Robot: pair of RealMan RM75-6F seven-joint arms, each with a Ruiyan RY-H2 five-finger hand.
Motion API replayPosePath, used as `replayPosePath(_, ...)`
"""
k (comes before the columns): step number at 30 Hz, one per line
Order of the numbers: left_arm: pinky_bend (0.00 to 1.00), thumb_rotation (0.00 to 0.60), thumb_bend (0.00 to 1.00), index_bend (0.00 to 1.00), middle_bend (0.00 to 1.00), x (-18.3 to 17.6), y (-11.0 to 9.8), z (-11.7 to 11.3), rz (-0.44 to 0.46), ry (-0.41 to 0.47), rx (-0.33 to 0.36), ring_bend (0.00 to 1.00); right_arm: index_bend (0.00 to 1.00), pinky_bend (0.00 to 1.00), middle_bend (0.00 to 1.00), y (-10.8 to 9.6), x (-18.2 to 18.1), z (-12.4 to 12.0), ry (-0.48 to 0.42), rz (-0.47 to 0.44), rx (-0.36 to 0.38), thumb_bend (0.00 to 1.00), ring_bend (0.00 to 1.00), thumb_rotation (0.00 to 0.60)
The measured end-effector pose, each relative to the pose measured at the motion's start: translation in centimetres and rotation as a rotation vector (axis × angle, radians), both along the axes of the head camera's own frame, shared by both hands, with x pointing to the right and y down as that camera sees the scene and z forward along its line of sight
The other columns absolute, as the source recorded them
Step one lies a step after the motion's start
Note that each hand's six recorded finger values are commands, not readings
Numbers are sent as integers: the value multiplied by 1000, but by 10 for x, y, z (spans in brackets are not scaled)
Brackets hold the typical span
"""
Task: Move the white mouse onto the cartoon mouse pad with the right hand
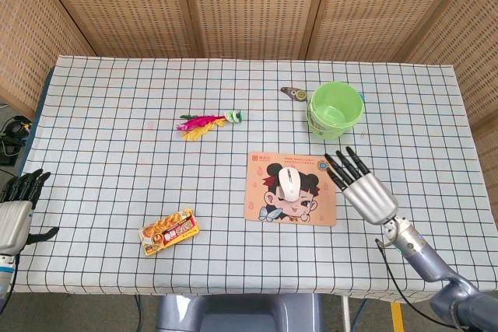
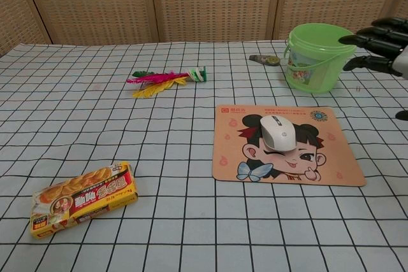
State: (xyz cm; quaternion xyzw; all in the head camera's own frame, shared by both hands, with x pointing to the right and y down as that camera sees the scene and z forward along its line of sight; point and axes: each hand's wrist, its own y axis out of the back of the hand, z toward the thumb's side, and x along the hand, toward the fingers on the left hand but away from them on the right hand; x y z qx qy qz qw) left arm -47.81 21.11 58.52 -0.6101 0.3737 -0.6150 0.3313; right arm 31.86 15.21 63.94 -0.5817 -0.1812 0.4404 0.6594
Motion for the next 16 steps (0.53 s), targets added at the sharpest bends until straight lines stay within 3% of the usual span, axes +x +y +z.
replayPosePath(5, 0, 600, 0, 0, 0, 2, -1, -4, 1, 17, 30, 0, 183, 0, 0, 13, 31, -11, -74, 194, -40, 243, 0, 600)
replayPosePath(12, 0, 600, 0, 0, 0, 1, 1, -4, 14, 27, 54, 0, 130, 0, 0, 51, 77, -25, -233, 503, -147, 228, 0, 600)
replayPosePath(16, 0, 600, 0, 0, 0, 3, 2, -4, 23, 33, 62, 0, 125, 0, 0, 65, 95, -34, -255, 589, -158, 226, 0, 600)
